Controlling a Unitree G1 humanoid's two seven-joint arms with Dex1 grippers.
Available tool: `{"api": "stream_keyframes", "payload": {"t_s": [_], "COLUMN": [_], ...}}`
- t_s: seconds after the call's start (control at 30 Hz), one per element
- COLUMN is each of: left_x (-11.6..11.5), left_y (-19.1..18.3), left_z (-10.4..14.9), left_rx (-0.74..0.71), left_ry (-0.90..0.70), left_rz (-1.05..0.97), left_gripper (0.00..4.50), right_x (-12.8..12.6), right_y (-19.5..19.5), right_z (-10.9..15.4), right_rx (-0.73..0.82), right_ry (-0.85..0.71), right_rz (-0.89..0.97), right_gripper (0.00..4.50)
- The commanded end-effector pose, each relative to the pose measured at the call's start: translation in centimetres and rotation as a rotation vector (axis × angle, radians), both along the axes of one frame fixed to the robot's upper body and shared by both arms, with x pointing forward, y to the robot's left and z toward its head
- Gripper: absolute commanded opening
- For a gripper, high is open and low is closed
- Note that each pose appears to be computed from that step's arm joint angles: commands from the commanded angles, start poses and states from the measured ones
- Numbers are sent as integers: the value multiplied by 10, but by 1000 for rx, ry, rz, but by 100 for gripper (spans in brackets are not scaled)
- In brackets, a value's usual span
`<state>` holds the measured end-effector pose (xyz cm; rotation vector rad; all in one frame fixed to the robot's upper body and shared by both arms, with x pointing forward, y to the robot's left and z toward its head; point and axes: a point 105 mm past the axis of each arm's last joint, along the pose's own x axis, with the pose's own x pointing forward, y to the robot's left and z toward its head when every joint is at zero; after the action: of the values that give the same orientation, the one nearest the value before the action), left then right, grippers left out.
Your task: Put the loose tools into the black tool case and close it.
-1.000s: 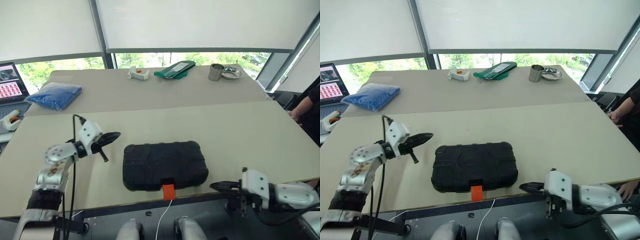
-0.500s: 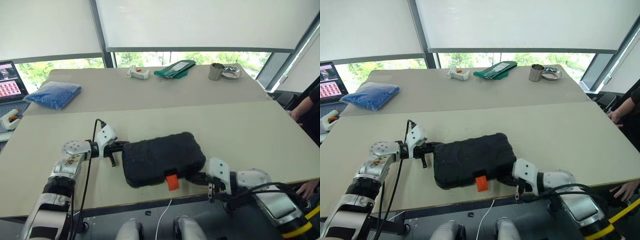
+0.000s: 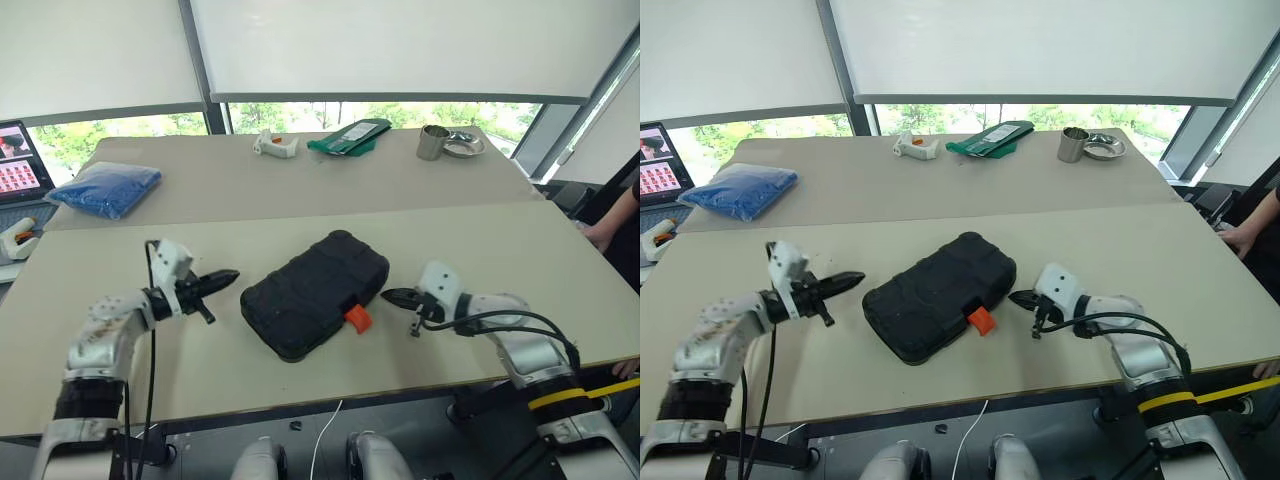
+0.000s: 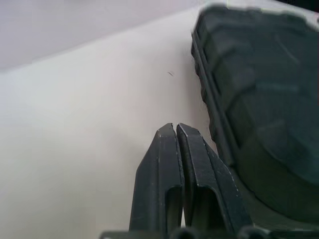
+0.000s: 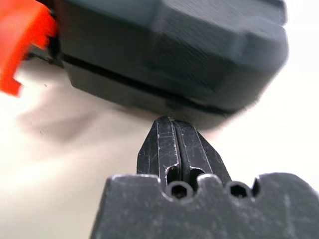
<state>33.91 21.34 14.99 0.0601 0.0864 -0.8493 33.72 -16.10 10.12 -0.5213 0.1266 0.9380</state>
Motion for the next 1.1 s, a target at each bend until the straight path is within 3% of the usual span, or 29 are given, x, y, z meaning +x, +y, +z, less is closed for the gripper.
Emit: {"api": "stream_keyframes", "payload": {"t_s": [0.03, 0.13, 0.27, 0.43, 0.53, 0.8, 1.1], "left_x": [-13, -14, -4, -11, -19, -25, -24], "left_y": [-49, -84, -121, -127, -124, -120, -120], "left_z": [35, 34, 4, -55, -75, -76, -72], "left_rx": [20, 76, 207, 386, 421, 383, 378], "left_ry": [-50, -57, -25, 81, 134, 159, 152], "left_rz": [-264, -379, -414, -449, -444, -412, -400], "left_gripper": [15, 15, 15, 15, 15, 15, 15], "right_x": [-19, -34, -45, -53, -57, -57, -46], "right_y": [2, 8, 19, 36, 47, 69, 65], "right_z": [29, 32, 32, 33, 32, 4, -17], "right_rx": [128, 181, 230, 271, 284, 197, 140], "right_ry": [-87, -114, -99, -75, -46, 29, 64], "right_rz": [106, 160, 161, 175, 195, 251, 203], "right_gripper": [0, 0, 0, 0, 0, 0, 0]}}
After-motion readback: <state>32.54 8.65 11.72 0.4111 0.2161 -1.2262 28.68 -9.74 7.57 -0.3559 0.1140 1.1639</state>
